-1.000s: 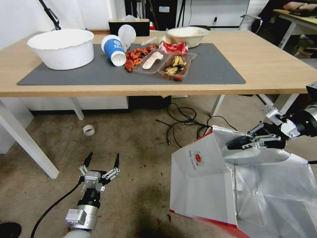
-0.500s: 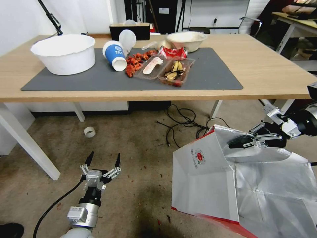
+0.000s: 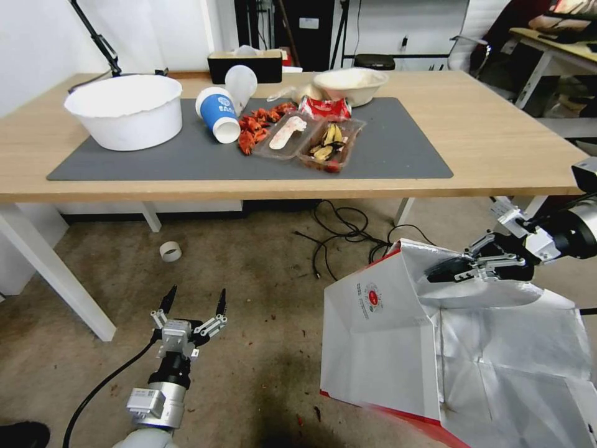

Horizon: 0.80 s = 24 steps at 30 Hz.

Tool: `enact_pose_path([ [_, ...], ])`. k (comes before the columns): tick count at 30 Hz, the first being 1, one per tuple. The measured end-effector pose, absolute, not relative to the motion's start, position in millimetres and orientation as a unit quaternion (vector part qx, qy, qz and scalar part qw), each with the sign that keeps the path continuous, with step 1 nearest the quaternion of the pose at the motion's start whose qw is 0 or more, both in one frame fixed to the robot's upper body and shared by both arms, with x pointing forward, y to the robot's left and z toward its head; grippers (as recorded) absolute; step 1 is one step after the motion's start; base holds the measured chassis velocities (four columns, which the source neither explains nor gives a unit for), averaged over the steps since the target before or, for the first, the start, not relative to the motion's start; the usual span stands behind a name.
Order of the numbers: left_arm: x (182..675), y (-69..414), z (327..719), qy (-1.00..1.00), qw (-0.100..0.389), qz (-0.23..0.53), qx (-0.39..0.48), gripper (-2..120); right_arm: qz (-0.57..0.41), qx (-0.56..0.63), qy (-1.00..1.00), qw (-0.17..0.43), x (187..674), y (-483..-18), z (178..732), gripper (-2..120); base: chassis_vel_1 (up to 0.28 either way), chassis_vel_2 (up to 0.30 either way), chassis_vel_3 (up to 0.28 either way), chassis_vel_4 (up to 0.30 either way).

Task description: Pick up the food delivery bag from the floor and place it on the table.

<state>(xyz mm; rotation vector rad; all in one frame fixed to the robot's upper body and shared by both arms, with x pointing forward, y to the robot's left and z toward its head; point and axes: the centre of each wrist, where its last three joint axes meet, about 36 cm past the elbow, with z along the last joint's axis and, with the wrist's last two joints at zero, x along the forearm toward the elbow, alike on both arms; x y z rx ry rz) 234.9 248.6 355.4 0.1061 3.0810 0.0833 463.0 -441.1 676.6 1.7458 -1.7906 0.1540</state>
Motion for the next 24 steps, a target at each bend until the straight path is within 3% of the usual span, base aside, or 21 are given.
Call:
enact_pose_path([
  [24, 234.4, 246.8, 351.9, 0.999, 0.027, 0.024, 0.033, 100, 0.061, 0.662, -0.678, 0.314, 464.2, -438.9, 670.9, 0, 0.000, 0.000, 0.000, 0.000],
])
